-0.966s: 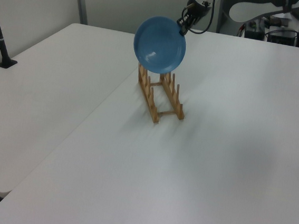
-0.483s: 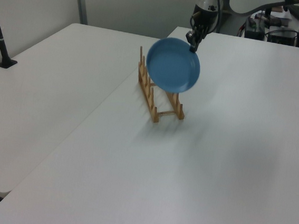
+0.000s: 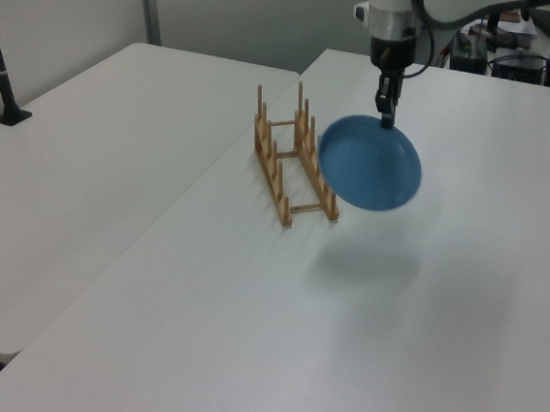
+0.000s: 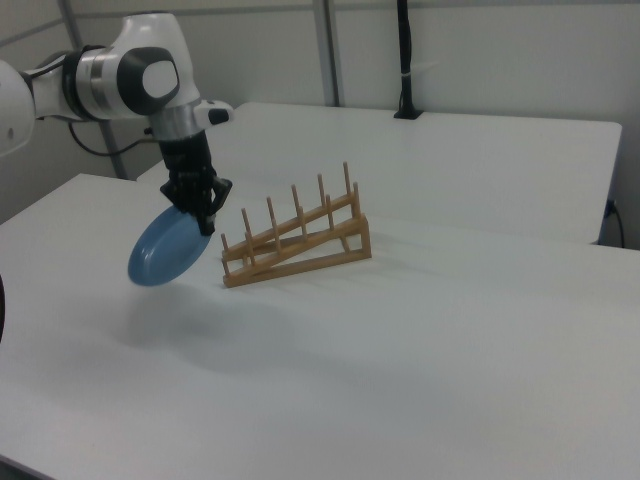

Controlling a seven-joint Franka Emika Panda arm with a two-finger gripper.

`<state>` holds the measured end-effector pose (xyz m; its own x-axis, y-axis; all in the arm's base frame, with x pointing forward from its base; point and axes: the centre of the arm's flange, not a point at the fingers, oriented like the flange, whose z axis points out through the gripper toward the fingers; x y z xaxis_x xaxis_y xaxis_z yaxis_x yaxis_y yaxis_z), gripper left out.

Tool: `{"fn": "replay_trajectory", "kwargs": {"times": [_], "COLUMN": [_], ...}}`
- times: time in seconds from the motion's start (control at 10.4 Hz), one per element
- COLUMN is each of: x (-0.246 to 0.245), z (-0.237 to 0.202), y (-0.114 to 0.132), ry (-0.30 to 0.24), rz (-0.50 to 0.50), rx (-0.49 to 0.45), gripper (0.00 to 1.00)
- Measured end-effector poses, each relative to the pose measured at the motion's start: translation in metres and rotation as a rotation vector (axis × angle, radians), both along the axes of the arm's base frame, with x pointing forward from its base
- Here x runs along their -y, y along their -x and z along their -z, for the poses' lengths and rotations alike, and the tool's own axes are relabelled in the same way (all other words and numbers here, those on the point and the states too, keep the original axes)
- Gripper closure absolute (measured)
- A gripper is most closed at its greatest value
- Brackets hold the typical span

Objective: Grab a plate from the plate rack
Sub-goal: 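Carry the plate away from the rack and lower it flat onto the table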

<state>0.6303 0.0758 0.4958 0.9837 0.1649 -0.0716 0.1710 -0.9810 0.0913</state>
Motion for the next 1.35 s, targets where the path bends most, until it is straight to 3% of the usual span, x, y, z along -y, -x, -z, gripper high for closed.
{"fn": "replay_trajectory", "kwargs": {"times": [0.68, 0.97, 1.26, 1.35], "x": [-0.021, -0.026, -0.026, -0.026], "z": [0.109, 0.146, 0.173, 0.179], "y": [0.016, 0.015, 0.015, 0.015], "ry": [-0.031, -0.133, -0.147, -0.148], "rz": [-0.363, -0.447, -0.469, -0.469], "rx": [-0.286, -0.354, -0.398, -0.408], "gripper": [0.96, 0.96, 0.96, 0.91]}}
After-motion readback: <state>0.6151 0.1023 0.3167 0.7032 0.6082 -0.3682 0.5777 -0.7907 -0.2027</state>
